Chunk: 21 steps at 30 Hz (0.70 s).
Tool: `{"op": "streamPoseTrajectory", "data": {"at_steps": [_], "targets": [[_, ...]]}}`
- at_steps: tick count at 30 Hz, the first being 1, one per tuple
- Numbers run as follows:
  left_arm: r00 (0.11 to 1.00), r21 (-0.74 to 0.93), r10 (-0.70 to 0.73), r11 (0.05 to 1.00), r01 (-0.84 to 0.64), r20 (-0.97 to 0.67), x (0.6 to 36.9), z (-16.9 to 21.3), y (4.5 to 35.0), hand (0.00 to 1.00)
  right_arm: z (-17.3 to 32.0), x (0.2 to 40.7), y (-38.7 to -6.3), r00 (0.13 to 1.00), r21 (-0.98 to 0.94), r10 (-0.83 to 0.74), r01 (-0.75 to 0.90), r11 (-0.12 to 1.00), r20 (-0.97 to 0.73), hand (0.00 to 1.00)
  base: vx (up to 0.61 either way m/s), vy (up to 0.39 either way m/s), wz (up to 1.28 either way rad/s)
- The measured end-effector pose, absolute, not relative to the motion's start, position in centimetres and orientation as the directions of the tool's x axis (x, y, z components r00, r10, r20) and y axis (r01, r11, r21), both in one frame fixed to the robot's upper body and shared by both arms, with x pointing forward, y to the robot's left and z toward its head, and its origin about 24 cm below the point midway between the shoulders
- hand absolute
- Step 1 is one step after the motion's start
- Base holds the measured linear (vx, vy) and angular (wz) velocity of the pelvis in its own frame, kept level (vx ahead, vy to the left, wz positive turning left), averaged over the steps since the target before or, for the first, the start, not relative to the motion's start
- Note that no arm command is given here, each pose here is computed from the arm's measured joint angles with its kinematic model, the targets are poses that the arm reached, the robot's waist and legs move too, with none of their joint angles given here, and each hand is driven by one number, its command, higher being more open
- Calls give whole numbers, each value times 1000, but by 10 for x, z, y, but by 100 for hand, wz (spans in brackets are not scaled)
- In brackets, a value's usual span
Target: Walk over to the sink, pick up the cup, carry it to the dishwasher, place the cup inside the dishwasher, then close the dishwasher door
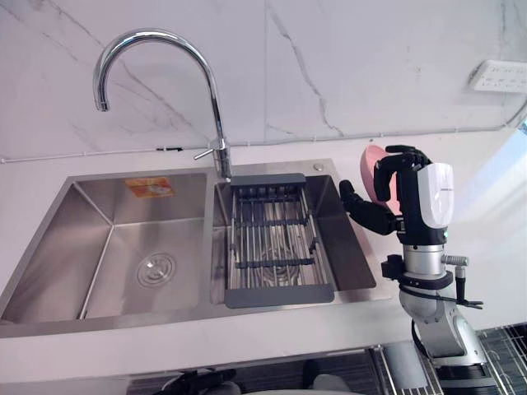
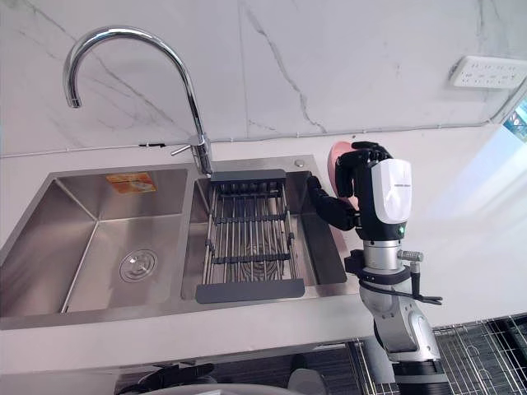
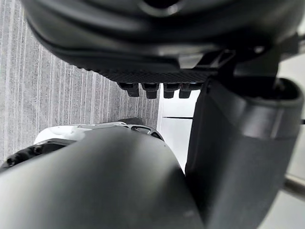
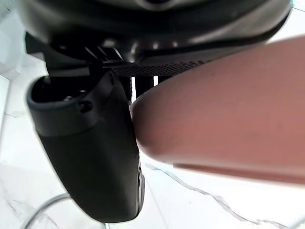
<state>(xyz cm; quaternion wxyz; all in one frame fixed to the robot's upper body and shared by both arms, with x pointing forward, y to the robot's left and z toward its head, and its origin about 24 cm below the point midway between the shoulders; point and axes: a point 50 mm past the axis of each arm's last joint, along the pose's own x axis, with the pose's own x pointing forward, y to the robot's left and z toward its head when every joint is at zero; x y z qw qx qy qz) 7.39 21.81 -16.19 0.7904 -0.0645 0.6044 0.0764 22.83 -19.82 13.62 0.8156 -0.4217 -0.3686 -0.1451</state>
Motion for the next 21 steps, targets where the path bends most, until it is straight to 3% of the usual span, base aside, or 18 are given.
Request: {"op": "streamPoseTrajectory", "data": {"at_steps": [9,21], "targets": [[272,2,59,979,-204,-961,76,-160,224,100,151,231,-200,645,-550,63,591,590,762,0,6,15,5],[284,37,86,984,-172,-955,78,-156,237,100,133,229,-208,769,-701,86,522,487,633,0,-12,40,-16]]}}
